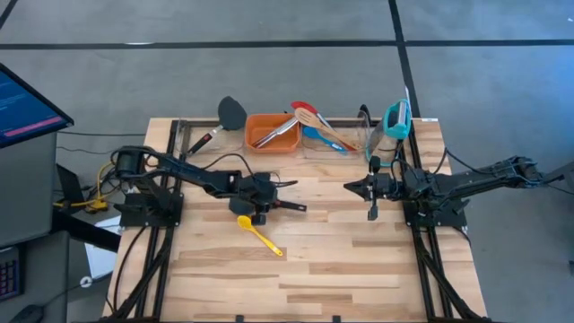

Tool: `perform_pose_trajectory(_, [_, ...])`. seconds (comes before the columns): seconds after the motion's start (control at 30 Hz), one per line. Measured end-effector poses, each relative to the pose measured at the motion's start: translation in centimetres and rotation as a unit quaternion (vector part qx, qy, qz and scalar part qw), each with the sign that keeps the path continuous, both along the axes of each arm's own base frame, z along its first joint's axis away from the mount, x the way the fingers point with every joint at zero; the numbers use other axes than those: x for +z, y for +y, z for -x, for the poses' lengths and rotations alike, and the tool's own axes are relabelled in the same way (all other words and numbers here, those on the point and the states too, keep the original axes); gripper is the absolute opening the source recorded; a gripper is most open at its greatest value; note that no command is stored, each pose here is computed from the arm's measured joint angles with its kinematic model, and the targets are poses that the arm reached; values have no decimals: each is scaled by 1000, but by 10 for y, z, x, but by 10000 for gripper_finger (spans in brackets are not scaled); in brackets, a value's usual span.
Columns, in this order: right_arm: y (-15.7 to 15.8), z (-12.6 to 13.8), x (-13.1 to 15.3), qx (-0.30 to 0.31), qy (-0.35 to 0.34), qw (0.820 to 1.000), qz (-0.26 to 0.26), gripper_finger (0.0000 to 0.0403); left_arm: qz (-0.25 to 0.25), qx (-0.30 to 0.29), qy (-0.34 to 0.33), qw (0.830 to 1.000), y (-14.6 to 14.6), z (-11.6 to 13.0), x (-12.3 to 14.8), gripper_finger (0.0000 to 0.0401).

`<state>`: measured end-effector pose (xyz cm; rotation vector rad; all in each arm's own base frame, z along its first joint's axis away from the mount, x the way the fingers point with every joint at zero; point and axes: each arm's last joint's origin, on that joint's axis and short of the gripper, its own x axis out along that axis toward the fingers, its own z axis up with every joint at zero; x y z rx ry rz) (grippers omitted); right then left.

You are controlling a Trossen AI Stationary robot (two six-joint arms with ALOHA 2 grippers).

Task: Pick & Place Kitchen Items
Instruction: Put the black spatula into the left transparent bin

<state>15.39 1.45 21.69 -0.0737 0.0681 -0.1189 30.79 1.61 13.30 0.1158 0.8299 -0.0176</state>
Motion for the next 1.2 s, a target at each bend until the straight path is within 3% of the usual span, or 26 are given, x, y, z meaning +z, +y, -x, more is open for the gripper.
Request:
perform_pose_trajectory(0.13, [0, 0, 0, 0, -1, 1000, 0, 0, -70, 8, -47, 996, 3, 5, 29, 96])
perform_pose_trajectory(0.3, [0, 0, 0, -1, -1, 1000, 0, 0, -160, 47, -105, 980, 10, 19, 73, 96])
perform_pose_trajectory(0.6, [0, 0, 0, -1, 0, 1000, 0, 0, -302, 178, -168, 921, 34, 58, 138, 90])
perform_pose_trajectory(0.9, [-1, 0, -1, -4, 3, 1000, 0, 0, -353, 344, -175, 852, 62, 96, 169, 82])
perform_pose_trajectory(1.2, [-2, 0, -1, -7, 5, 1000, 0, 0, -361, 430, -111, 820, 108, 109, 156, 81])
